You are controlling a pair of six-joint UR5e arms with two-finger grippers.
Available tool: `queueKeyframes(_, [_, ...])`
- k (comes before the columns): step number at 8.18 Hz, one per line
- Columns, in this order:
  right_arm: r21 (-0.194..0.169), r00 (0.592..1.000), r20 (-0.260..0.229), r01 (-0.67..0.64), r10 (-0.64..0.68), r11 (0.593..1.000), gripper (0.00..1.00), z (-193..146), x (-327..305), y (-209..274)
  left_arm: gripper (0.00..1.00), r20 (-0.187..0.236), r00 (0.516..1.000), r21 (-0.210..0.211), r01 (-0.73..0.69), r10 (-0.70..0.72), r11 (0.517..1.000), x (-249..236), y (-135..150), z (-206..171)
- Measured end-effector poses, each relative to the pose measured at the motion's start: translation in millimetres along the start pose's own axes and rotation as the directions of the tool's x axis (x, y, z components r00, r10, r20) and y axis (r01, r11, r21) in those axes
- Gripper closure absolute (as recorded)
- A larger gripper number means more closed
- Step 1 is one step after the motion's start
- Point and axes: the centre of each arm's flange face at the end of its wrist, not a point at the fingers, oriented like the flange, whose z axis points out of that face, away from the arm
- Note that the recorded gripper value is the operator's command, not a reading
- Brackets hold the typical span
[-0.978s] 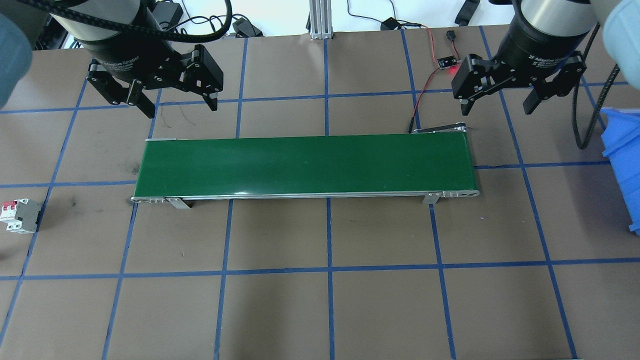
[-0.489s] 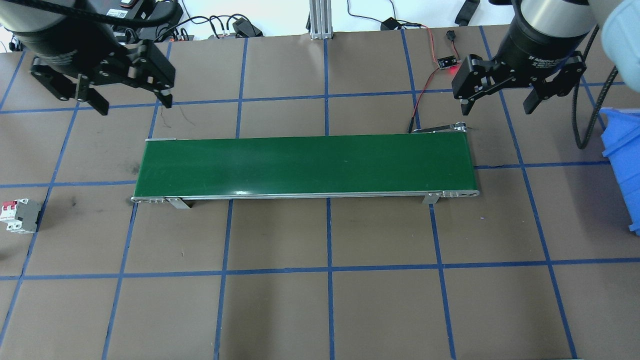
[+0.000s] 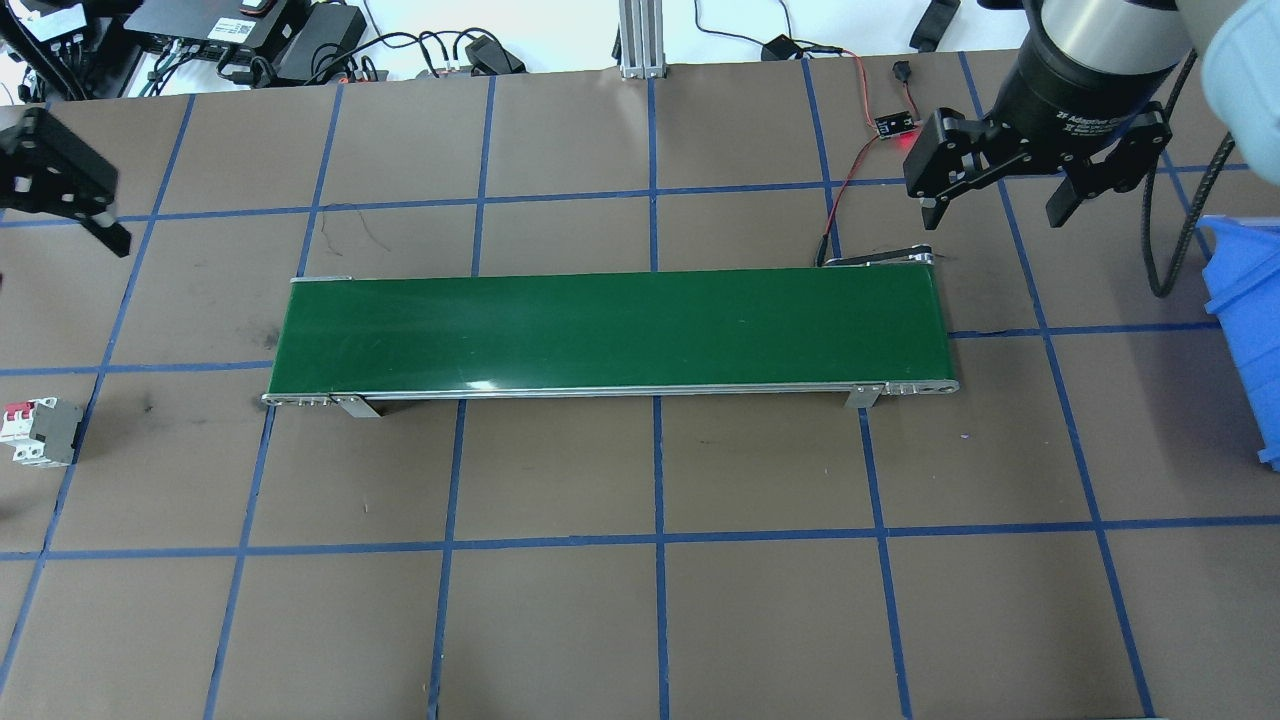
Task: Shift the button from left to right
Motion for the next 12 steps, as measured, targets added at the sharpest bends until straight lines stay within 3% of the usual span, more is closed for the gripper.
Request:
queueKeyframes(3, [0.0, 1.0, -0.001, 0.0, 0.0, 1.0, 0.0, 0, 0, 0, 0.0, -0.056, 0.994, -0.061, 0.093, -0.097, 0.994, -161, -34, 23])
queueKeyframes(4, [-0.001, 1.0, -0.001, 0.0, 0.0, 1.0, 0.0, 0, 0, 0, 0.0, -0.068, 0.996, -0.078, 0.048, -0.053, 0.996, -211, -41, 38])
queueKeyframes(5, [-0.001, 1.0, -0.001, 0.0, 0.0, 1.0, 0.0, 1, 0, 0, 0.0, -0.021, 0.999, -0.058, -0.033, 0.032, 0.998, -256, -54, 50])
queueKeyframes(6, [-0.002, 1.0, -0.002, 0.0, 0.0, 1.0, 0.0, 1, 0, 0, 0.0, 0.077, 0.99, -0.033, -0.116, 0.118, 0.993, -298, -69, 62])
queueKeyframes(7, [-0.002, 1.0, -0.003, 0.0, 0.0, 1.0, 0.0, 1, 0, 0, 0.0, 0.147, 0.977, -0.023, -0.15, 0.152, 0.988, -337, -80, 74])
queueKeyframes(8, [-0.003, 1.0, -0.003, 0.0, 0.0, 1.0, 0.0, 1, 0, 0, 0.0, 0.158, 0.978, -0.015, -0.138, 0.139, 0.99, -375, -83, 92])
queueKeyframes(10, [-0.004, 1.0, -0.004, 0.0, 0.0, 1.0, 0.0, 2, 0, -1, 0.0, 0.074, 0.993, 0.016, -0.09, 0.089, 0.996, -432, -86, 154])
queueKeyframes(12, [-0.004, 1.0, -0.002, 0.0, 0.0, 1.0, 0.0, 2, 0, -1, 0.0, 0.042, 0.997, 0.03, -0.07, 0.069, 0.997, -457, -85, 215])
